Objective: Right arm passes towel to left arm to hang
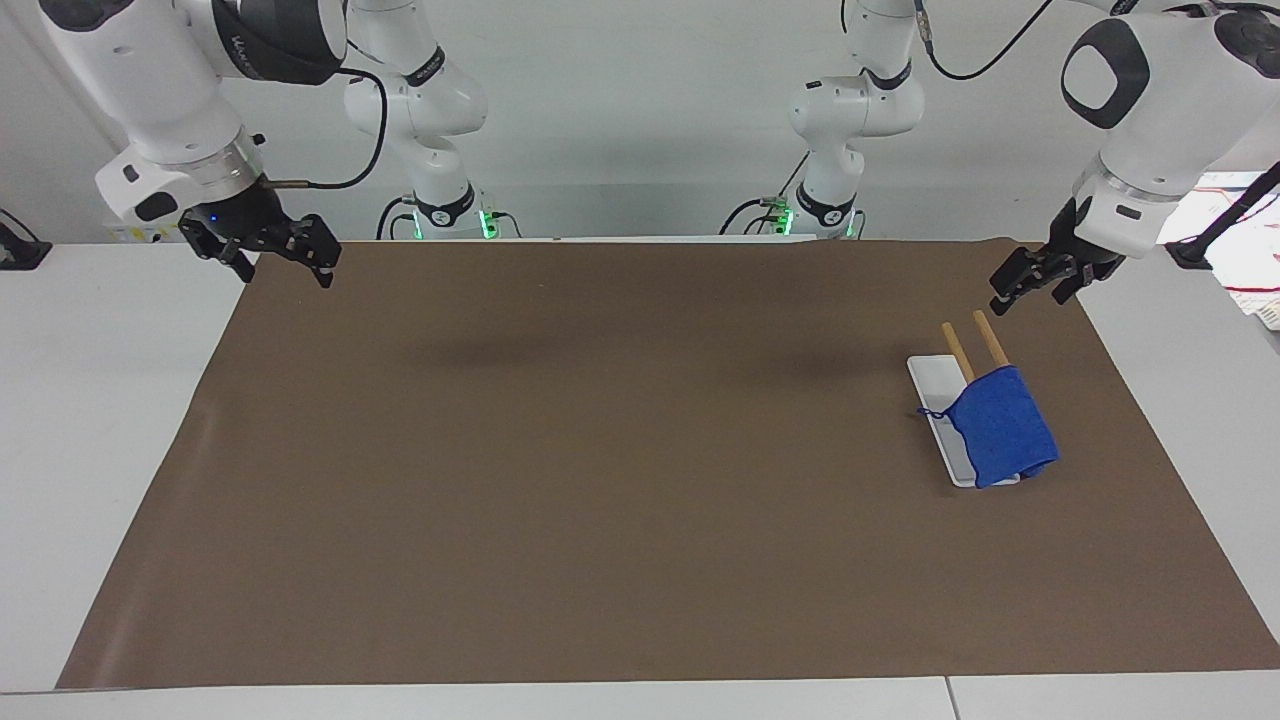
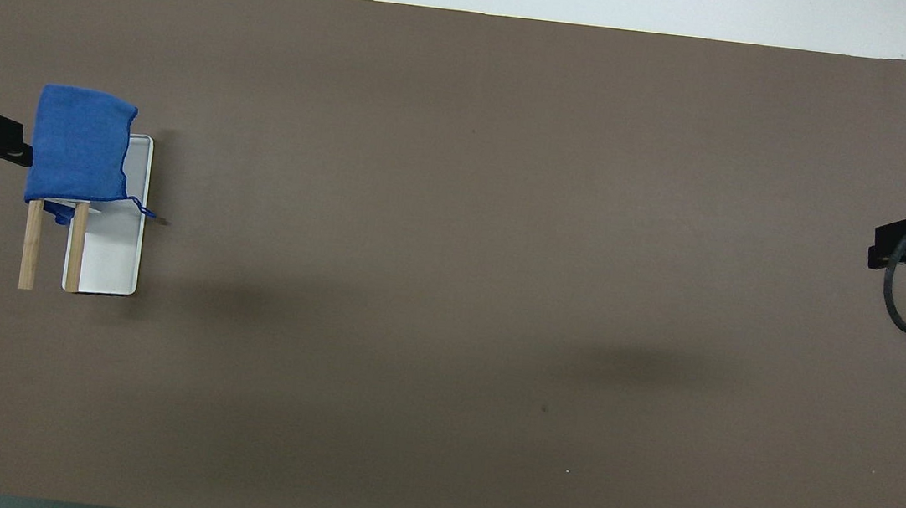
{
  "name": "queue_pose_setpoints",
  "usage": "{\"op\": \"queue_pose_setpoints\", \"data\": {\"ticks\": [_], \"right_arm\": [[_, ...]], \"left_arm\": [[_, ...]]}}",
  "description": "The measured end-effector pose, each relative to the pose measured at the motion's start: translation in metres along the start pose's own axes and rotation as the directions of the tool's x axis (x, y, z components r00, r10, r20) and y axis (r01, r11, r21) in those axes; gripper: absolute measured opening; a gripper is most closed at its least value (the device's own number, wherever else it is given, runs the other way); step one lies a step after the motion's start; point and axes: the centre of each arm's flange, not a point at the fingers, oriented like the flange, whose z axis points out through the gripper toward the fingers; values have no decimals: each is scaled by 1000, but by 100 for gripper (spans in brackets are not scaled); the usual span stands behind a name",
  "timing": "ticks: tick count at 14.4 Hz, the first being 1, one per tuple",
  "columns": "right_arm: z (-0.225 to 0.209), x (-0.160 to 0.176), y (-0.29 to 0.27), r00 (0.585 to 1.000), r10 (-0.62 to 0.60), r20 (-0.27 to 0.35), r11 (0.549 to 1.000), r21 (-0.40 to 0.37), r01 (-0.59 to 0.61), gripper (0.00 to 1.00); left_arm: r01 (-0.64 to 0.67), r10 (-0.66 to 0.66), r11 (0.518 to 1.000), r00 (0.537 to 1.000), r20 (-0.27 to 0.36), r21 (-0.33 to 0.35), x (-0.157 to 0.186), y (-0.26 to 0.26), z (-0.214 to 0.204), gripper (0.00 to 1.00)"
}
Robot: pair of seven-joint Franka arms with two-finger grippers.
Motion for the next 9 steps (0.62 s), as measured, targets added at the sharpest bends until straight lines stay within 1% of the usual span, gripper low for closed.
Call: {"op": "queue_pose_setpoints", "data": {"ticks": [9], "right_arm": [[0,0,1,1000,2,0,1000,0,-2,100]], "left_arm": [[-4,4,1000,1000,0,0,0,0,0,100]]}}
